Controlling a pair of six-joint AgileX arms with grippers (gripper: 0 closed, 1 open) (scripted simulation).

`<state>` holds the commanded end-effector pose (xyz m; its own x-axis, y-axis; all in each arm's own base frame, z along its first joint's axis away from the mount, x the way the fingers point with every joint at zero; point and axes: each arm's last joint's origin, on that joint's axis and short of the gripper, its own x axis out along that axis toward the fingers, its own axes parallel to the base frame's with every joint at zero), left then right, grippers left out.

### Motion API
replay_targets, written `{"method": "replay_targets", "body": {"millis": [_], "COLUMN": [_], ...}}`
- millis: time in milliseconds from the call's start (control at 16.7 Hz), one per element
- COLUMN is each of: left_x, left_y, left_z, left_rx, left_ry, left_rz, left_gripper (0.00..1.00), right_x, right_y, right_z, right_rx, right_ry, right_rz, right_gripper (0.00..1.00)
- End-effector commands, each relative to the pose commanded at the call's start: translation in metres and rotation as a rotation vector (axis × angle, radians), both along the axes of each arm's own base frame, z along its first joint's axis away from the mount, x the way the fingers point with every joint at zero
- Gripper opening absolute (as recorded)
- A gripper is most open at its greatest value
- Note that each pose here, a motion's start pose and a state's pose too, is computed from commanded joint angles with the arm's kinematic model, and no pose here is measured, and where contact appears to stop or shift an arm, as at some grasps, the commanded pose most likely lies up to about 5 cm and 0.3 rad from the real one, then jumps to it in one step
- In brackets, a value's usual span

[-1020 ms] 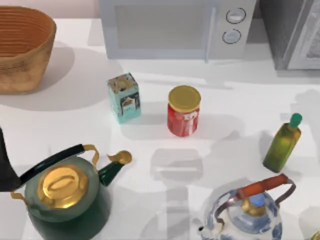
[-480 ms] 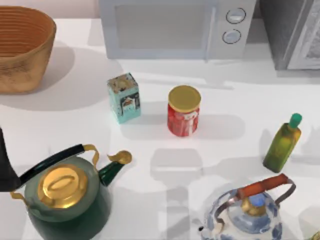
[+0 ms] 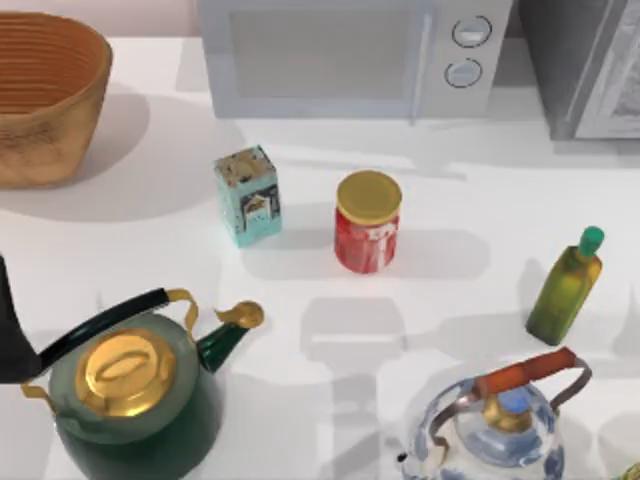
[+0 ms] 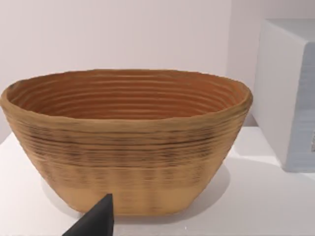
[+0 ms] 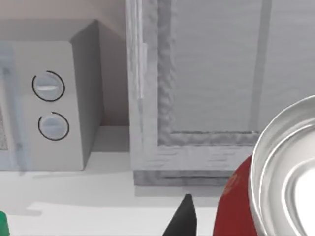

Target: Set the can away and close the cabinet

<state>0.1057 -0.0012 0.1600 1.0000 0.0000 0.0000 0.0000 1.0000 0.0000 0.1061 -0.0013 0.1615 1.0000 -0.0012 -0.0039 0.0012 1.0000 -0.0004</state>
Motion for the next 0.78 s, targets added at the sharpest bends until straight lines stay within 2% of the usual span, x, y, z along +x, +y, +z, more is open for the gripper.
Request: {"method": "replay_targets", "body": {"millis": [480,660,780], "left_x": [0.0,0.0,0.0], "left_y": [0.0,0.0,0.0], "left_z": [0.0,0.0,0.0], "left_rx": [0.0,0.0,0.0], "left_ry": [0.0,0.0,0.0], "left_rz": [0.0,0.0,0.0], "left_gripper": [1.0,1.0,1.0], "right_x": [0.0,0.003,0.009], "right_y": [0.0,0.001,0.003], "right_z": [0.006,0.035,0.068], "right_rx": [0.002,0.002,0.003], "right_ry": [0.01,0.052,0.079], "right_rz": [-0.002,-0.006,-0.012], "right_gripper": [0.0,0.0,0.0]}}
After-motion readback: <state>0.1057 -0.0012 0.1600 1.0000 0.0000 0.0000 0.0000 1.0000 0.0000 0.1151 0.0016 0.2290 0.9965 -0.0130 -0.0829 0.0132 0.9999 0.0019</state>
